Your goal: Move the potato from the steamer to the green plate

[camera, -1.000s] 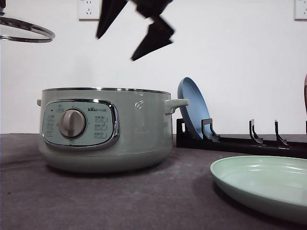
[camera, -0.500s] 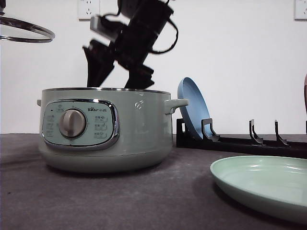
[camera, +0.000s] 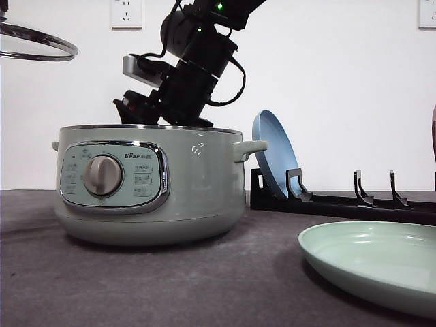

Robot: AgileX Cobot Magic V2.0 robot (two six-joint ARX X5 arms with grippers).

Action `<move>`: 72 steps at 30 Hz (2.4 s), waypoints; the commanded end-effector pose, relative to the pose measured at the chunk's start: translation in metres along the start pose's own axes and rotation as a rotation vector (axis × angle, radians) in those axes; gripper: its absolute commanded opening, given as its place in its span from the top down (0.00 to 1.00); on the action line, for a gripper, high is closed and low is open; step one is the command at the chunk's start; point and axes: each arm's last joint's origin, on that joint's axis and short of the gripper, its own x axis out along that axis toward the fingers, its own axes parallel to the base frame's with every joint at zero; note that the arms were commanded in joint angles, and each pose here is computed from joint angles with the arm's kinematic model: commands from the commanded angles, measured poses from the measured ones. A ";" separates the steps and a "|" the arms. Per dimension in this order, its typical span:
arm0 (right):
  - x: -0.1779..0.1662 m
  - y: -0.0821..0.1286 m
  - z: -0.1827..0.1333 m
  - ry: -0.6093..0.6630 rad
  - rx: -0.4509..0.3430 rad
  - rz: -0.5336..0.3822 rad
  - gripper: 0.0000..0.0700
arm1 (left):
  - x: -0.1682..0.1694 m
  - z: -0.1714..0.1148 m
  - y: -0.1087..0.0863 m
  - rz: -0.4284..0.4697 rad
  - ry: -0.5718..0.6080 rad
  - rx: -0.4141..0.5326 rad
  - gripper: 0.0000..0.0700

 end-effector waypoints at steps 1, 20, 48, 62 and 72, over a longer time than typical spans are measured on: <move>0.017 0.002 0.000 0.014 -0.009 0.012 0.12 | -0.015 0.004 0.001 0.002 -0.082 -0.010 1.00; -0.036 0.012 0.025 -0.016 0.026 0.001 0.75 | -0.015 0.004 0.001 0.001 -0.083 -0.010 1.00; -0.342 0.110 -0.121 -0.131 0.143 -0.279 0.75 | -0.015 0.004 0.000 -0.014 -0.077 -0.025 1.00; -0.267 0.114 -0.235 -0.167 0.373 -0.271 0.75 | -0.015 0.004 0.000 -0.014 -0.078 -0.028 1.00; -0.192 0.094 -0.262 -0.124 0.458 -0.279 0.75 | -0.015 0.004 0.000 -0.014 -0.082 -0.028 1.00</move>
